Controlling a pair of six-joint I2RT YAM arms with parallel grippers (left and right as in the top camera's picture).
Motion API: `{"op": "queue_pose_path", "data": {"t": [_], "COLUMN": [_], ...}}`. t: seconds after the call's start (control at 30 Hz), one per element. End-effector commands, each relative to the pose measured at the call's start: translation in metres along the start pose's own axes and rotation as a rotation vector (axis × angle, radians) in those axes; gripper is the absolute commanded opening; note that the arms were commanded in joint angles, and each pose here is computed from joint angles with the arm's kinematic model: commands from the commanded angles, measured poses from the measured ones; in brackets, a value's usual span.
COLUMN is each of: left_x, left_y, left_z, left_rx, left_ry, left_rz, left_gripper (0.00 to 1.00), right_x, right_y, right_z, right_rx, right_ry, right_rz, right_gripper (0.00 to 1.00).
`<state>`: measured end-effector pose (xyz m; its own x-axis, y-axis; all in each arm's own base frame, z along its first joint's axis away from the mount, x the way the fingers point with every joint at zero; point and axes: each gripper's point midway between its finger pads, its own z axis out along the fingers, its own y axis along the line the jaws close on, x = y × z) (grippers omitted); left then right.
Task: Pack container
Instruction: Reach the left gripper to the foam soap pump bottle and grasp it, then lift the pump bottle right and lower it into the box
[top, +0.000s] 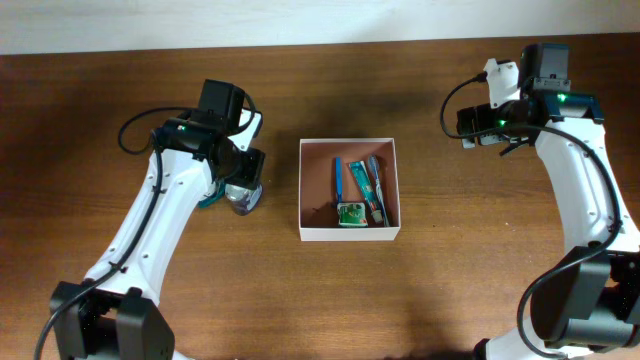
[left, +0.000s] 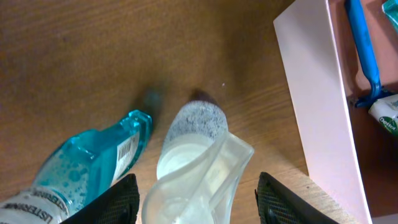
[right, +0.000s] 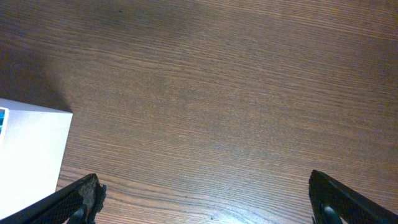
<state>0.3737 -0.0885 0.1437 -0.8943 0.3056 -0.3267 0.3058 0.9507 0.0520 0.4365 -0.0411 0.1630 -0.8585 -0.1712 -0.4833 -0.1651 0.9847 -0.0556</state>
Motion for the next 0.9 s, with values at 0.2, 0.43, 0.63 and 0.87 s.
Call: {"op": "queue_pose_path", "data": {"t": [0.2, 0.43, 0.63, 0.87], "left_x": [0.001, 0.003, 0.003, 0.0], "left_y": [0.0, -0.001, 0.0, 0.007], "left_z": [0.018, 0.026, 0.026, 0.023], "left_rx": [-0.004, -0.001, -0.002, -0.044], "left_ry": [0.027, 0.051, 0.051, 0.044], "left_rz": [0.034, 0.035, 0.034, 0.034], "left_gripper": [0.59, 0.49, 0.39, 0.31], "right_x": [-0.003, -0.003, -0.003, -0.003], "right_y": [-0.003, -0.003, -0.003, -0.003], "right_z": [0.0, 0.0, 0.0, 0.0], "right_rx": [0.006, 0.006, 0.006, 0.006], "right_ry": [-0.006, -0.006, -0.006, -0.006], "right_rz": [0.016, 0.016, 0.016, 0.016], "right_gripper": [0.98, 0.98, 0.99, 0.98]}}
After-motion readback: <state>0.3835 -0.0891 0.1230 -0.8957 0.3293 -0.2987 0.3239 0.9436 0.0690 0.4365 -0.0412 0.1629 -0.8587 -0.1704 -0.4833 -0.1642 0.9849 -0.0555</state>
